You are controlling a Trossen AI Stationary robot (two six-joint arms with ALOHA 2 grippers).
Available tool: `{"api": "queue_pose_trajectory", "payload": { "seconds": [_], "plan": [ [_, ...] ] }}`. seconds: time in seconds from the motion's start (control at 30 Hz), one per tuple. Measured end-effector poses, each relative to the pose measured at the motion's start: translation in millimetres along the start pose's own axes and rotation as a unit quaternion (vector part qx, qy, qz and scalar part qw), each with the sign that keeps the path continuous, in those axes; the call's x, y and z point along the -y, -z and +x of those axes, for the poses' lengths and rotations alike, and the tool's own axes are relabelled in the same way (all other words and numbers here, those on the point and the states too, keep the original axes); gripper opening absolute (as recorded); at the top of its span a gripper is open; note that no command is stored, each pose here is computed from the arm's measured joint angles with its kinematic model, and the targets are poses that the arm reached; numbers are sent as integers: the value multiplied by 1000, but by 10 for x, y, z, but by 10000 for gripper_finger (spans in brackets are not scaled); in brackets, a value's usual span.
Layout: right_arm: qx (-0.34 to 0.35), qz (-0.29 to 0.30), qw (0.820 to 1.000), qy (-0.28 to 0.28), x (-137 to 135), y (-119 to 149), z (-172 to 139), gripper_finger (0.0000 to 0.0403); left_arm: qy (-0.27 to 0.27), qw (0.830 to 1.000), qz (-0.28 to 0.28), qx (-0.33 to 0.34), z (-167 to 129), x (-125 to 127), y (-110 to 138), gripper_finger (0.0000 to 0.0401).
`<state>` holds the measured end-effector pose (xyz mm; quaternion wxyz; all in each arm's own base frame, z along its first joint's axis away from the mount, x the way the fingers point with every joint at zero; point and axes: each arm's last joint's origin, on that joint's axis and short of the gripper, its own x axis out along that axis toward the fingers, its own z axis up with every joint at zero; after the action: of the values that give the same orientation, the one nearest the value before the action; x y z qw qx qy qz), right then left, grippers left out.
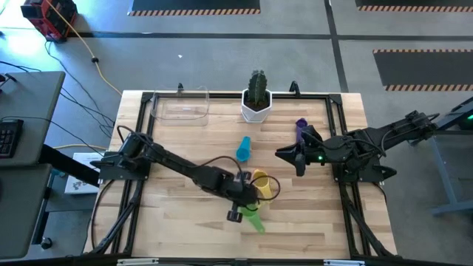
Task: Nest measuring cups in basket
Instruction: Stack the green measuring cup on the yellow measuring cup
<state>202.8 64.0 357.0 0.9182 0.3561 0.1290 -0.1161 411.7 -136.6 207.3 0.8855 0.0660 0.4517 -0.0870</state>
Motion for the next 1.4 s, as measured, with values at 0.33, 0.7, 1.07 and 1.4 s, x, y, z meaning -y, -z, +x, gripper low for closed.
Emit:
{"api": "queue_pose_trajectory", "payload": {
  "seconds": [0.33, 0.7, 1.07, 1.4],
  "plan": [
    [0, 0, 1000, 0, 0, 0, 0, 83, -32, 999, 18, 23, -213, -483, -298, 0],
    [21, 0, 1000, 17, 12, -14, 0, 83, -50, 997, 48, 18, -229, -992, -273, 0],
    [30, 8, 999, 30, 71, -82, 36, 83, -53, 997, 57, 14, -133, -1183, -235, 0],
    [16, 10, 999, 27, 108, -102, 60, 83, -35, 998, 60, -3, 66, -1183, -169, 0]
  ]
}}
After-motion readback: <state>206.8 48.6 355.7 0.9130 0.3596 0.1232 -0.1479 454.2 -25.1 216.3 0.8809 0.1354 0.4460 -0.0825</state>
